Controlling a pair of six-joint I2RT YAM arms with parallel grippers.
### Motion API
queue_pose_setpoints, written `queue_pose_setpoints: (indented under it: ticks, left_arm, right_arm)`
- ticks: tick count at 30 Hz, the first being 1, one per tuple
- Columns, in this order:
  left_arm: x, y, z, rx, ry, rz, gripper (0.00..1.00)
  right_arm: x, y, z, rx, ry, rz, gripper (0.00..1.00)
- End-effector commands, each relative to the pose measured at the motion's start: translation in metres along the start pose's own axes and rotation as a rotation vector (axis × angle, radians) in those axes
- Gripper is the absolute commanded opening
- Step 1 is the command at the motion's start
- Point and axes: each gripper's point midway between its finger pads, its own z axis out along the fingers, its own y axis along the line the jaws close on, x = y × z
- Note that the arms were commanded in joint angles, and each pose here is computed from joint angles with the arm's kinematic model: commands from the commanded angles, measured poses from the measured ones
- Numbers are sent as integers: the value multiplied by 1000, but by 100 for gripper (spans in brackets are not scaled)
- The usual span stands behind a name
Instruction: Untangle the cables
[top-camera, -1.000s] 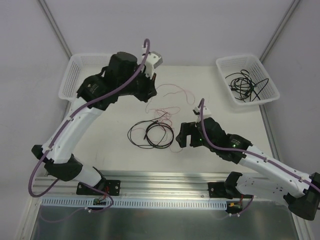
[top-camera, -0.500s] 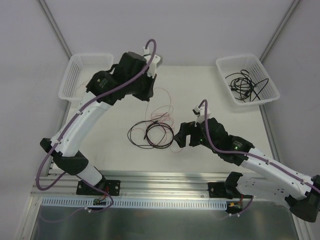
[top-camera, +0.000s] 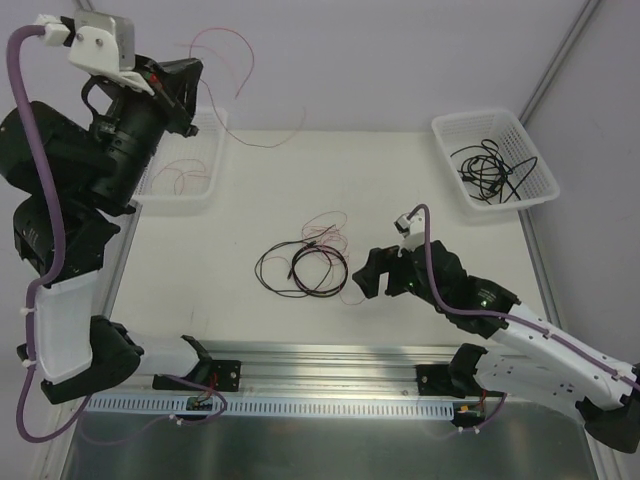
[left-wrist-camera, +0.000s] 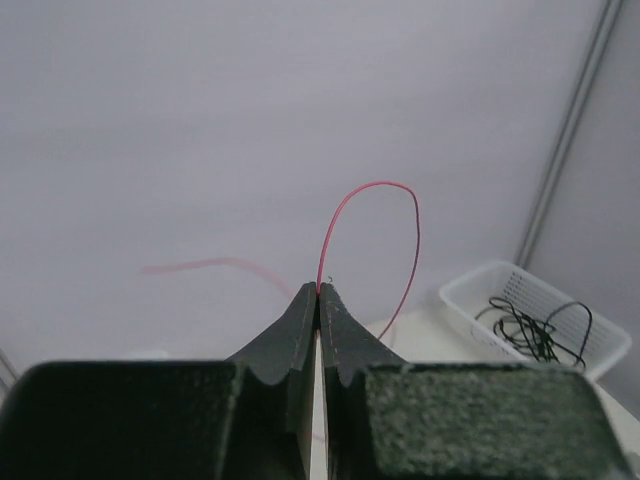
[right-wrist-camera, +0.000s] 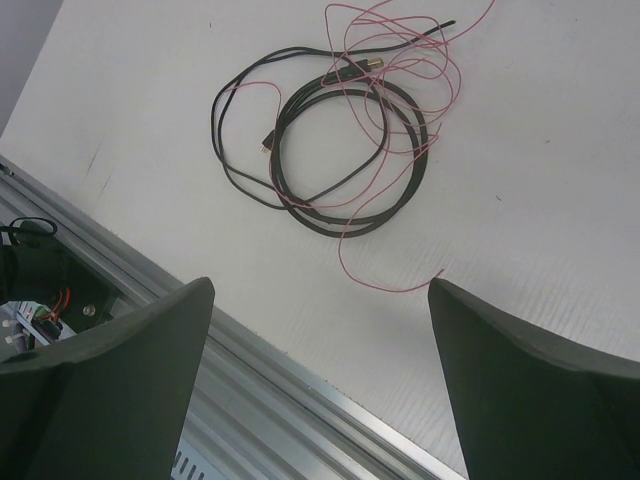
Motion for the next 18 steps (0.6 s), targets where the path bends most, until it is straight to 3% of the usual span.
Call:
queue_pose_setpoints:
  ticks: [1, 6, 18]
  left_arm:
    - [1, 12, 28, -102, -36, 98, 0]
    - [16, 52, 46, -178, -17, 103, 0]
    - [92, 154, 83, -375, 124, 34, 0]
  right_arm:
    - [-5, -2, -5, 2, -28, -4, 93]
    - [0, -7, -9, 16, -15, -8, 93]
    - [11, -15, -10, 36, 19, -30, 94]
